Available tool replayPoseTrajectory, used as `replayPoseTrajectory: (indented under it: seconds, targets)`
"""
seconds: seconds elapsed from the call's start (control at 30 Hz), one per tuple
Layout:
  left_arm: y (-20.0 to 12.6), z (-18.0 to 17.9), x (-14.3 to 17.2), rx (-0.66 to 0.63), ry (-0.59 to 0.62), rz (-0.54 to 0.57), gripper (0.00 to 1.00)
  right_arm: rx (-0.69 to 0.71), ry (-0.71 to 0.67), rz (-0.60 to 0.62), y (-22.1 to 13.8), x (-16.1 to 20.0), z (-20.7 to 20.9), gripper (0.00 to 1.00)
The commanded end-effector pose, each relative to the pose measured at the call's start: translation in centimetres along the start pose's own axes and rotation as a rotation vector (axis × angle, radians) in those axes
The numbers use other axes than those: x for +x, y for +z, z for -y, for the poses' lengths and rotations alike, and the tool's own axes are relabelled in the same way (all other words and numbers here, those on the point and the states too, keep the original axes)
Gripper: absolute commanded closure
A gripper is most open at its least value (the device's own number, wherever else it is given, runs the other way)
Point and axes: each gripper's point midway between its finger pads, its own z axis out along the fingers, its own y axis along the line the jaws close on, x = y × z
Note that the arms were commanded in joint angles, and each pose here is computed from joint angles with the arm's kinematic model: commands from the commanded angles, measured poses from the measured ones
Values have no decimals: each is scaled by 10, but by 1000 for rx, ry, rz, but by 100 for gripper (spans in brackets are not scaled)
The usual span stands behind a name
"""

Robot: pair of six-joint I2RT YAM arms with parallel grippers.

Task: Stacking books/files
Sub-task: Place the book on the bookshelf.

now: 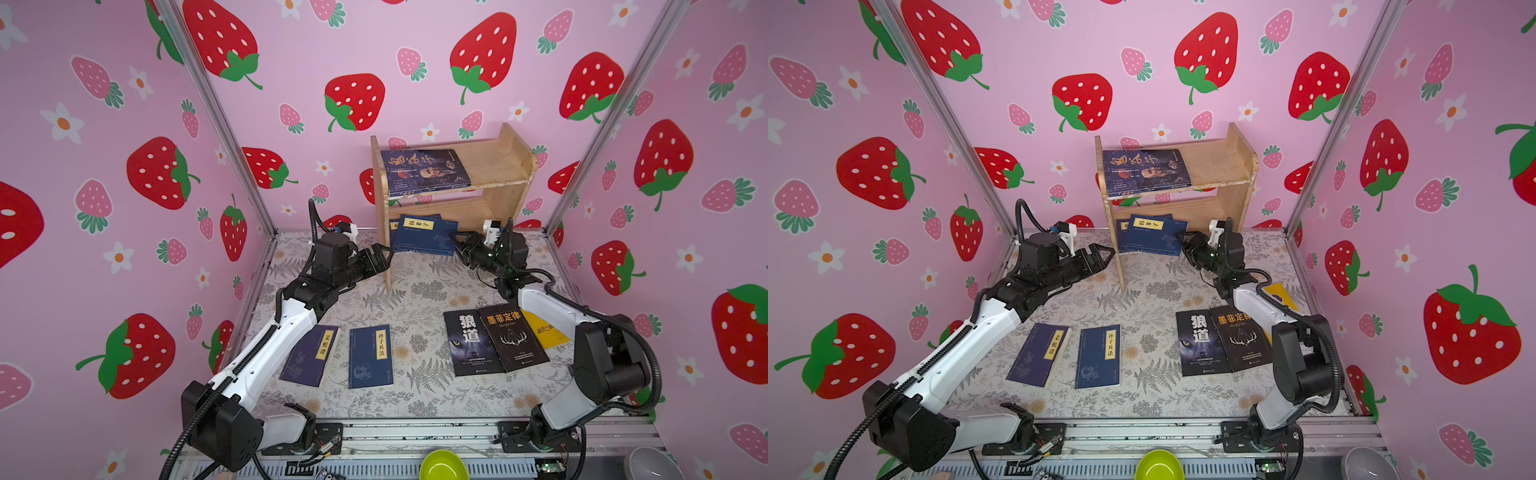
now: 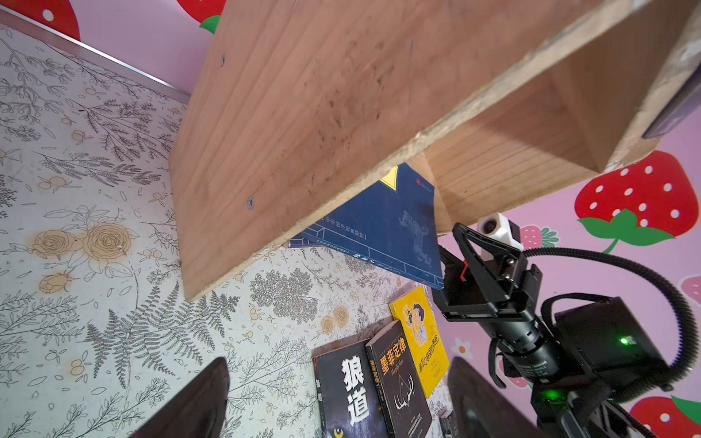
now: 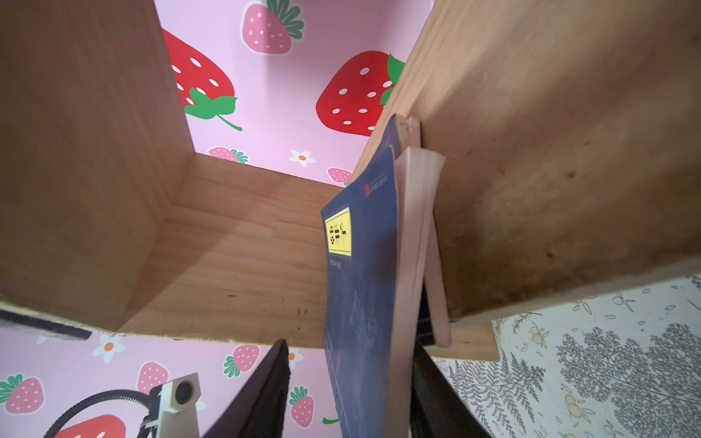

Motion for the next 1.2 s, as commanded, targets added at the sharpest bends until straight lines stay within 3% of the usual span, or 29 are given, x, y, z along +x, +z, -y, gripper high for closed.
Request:
replayPoseTrajectory:
  seconds: [0.0,0.17,0.47,0.7,0.9,1.17]
  targets:
    - [-6,11,-6,31,5,20,9,-76,-18,90,3,-15,-27,50]
    - [-6,7,-3,23,-4,15,9,-46,-36,178,-5,-26,-26,53]
    - [-1,4,0,16,-7,2,9,-67,-34,205,2,-27,-33,54]
    - [0,2,1,9,-6,2,9,-101,-33,209,13,-29,-41,76]
    - [-1,-3,-1,-10,-7,10,9,-53,-101,172,21,-25,-34,88]
    - [0,-7,1,-24,-15,4,9,-30,-103,176,16,-36,-20,92]
